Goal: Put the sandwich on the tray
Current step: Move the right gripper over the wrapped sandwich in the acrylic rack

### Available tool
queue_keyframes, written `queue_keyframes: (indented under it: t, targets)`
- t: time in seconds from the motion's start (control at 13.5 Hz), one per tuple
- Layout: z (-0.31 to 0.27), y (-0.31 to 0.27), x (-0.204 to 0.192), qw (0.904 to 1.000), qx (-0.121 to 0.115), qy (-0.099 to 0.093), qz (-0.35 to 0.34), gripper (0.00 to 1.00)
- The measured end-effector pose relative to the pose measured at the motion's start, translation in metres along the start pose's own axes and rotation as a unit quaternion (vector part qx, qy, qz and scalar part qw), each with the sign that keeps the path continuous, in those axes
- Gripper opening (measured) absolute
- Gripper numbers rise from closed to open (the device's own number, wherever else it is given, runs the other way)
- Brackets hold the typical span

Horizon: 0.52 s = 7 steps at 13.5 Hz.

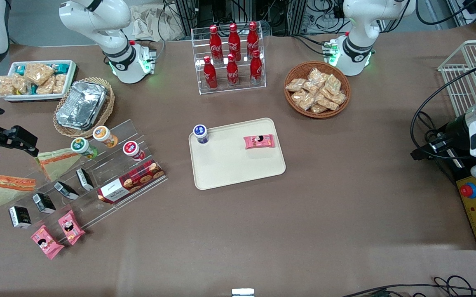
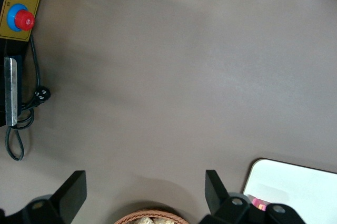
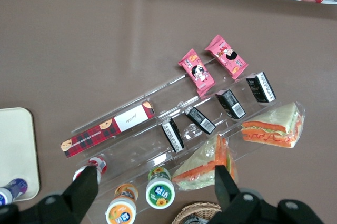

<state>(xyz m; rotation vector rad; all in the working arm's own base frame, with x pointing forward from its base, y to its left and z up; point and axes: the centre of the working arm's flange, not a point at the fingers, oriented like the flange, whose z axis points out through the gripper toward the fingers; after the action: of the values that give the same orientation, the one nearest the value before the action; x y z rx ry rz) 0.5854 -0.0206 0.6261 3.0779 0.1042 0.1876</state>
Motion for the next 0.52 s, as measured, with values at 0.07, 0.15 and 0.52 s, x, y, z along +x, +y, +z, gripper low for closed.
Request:
queue_keyframes:
  t: [0.07, 0.15, 0.52]
  targets:
    - [0.001, 0.002, -0.001, 1.0, 0.0, -0.003, 0.002, 0.99]
    - [0.002, 0.007, -0.002, 1.0, 0.0, -0.007, 0.006, 0.99]
    - [0.007, 0.049, -0.009, 0.9989, -0.006, -0.013, 0.044, 0.99]
